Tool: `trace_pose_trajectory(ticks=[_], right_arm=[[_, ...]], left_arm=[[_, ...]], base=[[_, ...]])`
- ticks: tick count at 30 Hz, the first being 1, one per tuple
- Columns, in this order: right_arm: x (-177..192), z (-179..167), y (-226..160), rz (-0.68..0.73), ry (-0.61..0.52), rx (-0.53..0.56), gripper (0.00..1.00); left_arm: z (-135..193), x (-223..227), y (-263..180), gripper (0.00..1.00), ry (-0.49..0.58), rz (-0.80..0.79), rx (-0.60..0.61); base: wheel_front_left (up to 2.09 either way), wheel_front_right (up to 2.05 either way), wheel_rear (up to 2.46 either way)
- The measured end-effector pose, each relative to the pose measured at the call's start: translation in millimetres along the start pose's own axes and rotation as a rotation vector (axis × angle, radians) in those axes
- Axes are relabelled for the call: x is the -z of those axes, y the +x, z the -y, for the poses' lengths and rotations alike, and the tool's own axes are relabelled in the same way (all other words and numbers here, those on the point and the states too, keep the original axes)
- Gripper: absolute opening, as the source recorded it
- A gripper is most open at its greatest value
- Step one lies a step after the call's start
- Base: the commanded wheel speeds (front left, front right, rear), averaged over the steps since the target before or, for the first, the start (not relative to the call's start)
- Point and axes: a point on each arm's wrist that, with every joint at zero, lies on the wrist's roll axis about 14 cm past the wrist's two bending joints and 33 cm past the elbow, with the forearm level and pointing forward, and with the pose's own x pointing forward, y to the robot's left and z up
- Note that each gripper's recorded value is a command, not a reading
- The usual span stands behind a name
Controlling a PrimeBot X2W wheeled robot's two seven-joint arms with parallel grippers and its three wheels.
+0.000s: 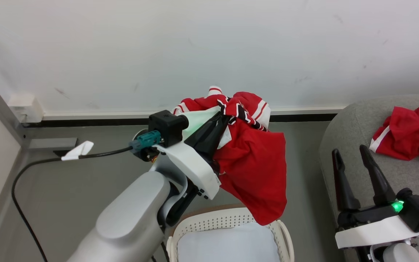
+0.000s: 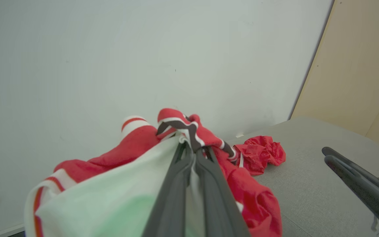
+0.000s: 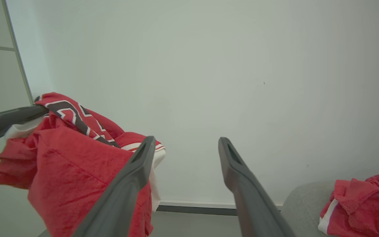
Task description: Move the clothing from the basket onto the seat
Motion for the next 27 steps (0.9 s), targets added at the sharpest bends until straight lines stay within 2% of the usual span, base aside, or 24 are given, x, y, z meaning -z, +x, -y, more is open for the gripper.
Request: trace_pose_trajectory(ticks=[4,13,18,27], right_arm=[[10,-21,1,-0.033,-0.009,-0.079,1.00],[44,-107,0,-0.159,-0.017,-0.380,1.00],[61,-129,7,-0.226,-0.047,-0.465,1.00],[118,-155,3,-0.448,-0.164,-0.591,1.00]], left_arm=[[-1,3,-5,0.00,-0.013,-0.006,-0.011],[-1,11,-17,0.00,-0.026,-0.030,-0.028],[6,16,-25,0.00,-0.032,-0.047,-0.027],[14,19,-43,0.00,-0.035,-0.065,-0.032]], base=[[0.00,0.00,0.00],[0.00,0.00,0.00],[0.00,0.00,0.00],[0.00,0.00,0.00]])
